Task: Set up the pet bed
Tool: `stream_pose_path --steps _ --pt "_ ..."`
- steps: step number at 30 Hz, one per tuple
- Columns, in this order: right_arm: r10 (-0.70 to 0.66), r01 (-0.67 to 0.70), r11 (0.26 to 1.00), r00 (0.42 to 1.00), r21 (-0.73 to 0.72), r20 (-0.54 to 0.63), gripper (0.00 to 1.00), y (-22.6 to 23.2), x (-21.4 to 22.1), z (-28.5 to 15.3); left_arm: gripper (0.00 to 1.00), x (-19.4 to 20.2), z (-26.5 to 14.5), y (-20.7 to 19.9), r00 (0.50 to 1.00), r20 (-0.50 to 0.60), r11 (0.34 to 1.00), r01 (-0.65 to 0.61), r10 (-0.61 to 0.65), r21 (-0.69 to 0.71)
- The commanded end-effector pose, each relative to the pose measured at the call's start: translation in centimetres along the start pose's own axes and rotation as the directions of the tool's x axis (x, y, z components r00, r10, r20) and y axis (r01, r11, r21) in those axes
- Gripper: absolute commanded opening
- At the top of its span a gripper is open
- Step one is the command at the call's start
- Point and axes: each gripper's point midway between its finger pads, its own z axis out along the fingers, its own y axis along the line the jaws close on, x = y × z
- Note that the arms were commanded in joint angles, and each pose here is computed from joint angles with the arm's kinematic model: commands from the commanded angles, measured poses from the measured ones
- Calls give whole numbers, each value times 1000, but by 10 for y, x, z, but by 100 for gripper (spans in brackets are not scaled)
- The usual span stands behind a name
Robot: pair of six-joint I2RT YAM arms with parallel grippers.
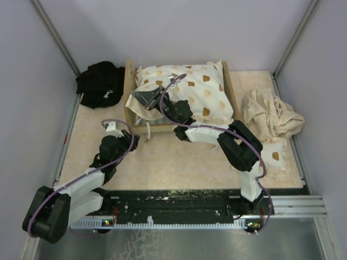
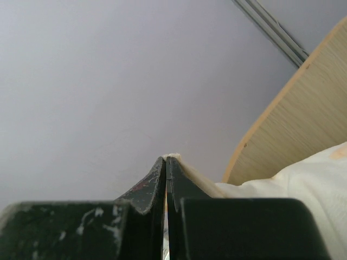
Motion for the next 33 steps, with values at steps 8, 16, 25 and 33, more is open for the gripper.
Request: stream_pose_path --steps 8,16,25,33 --pt "67 -62 995 996 -82 62 0 25 -7 6 34 -60 -20 -20 994 113 1000 0 0 -7" --pt "68 -68 998 998 -2 0 2 4 17 -11 46 -101 -45 -48 984 167 995 -80 69 60" --pt "-184 206 967 972 149 -146 42 12 3 -47 48 -99 -43 -60 986 106 985 -143 132 101" --pt "-363 436 866 885 245 -293 47 8 3 -117 51 -90 -41 -48 983 32 983 -181 180 42"
